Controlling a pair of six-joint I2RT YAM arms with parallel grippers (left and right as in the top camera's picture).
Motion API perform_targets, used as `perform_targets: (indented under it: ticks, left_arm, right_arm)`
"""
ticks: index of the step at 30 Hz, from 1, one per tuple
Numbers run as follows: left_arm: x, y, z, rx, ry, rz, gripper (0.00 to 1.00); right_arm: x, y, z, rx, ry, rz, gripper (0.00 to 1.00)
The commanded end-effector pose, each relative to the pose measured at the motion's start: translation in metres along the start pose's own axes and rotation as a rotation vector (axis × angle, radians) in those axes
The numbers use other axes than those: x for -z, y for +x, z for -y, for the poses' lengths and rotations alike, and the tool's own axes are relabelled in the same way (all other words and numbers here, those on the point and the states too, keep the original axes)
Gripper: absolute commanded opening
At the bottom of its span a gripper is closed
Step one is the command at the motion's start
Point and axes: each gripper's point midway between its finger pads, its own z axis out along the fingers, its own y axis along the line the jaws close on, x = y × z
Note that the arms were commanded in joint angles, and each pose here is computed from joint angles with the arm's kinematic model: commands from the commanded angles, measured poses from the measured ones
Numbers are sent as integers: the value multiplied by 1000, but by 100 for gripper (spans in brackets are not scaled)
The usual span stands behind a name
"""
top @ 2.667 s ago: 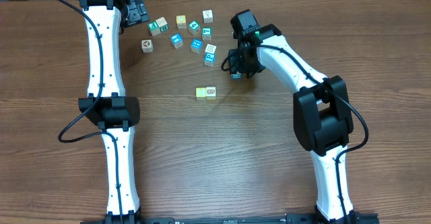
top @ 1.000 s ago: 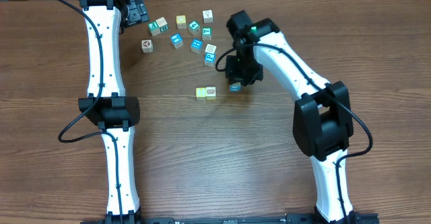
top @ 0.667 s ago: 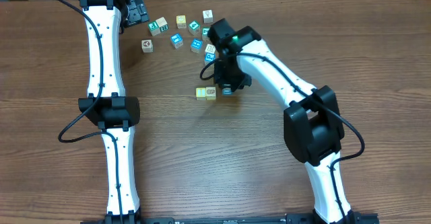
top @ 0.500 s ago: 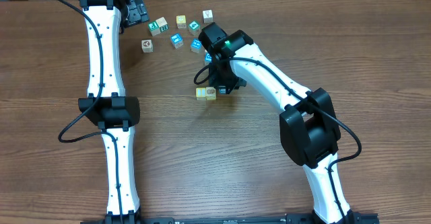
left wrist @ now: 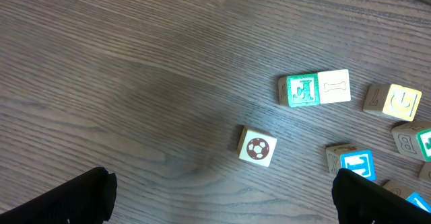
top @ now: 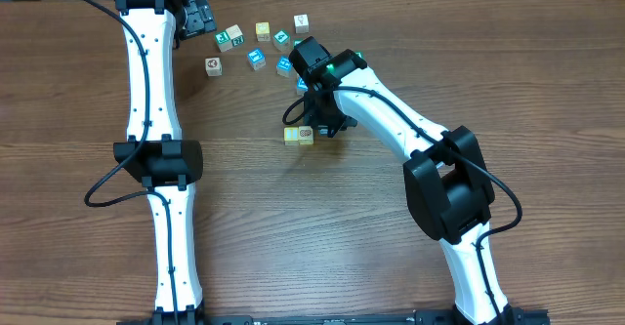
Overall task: Form a horizontal line
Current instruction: 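Lower the pretzel block beside the green-B block and release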
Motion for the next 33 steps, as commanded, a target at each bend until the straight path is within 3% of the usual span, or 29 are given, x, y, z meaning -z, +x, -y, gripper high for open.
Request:
perform_targets:
  ticks: [1,15,26,33]
  left_arm:
    - [19,-10,-2,-3,7,48,100]
    - [19,-10,-2,-3,7,48,100]
    - [19,-10,-2,-3,7,48,100]
    - [19,-10,-2,-3,7,48,100]
  right_arm:
    - [12,-3,5,-14,0,27,22]
    - [2,1,11,-21,9,15,24]
    - [2,-4,11,-27,1,28,40]
    - [9,-18,11,-66,-87,14,41]
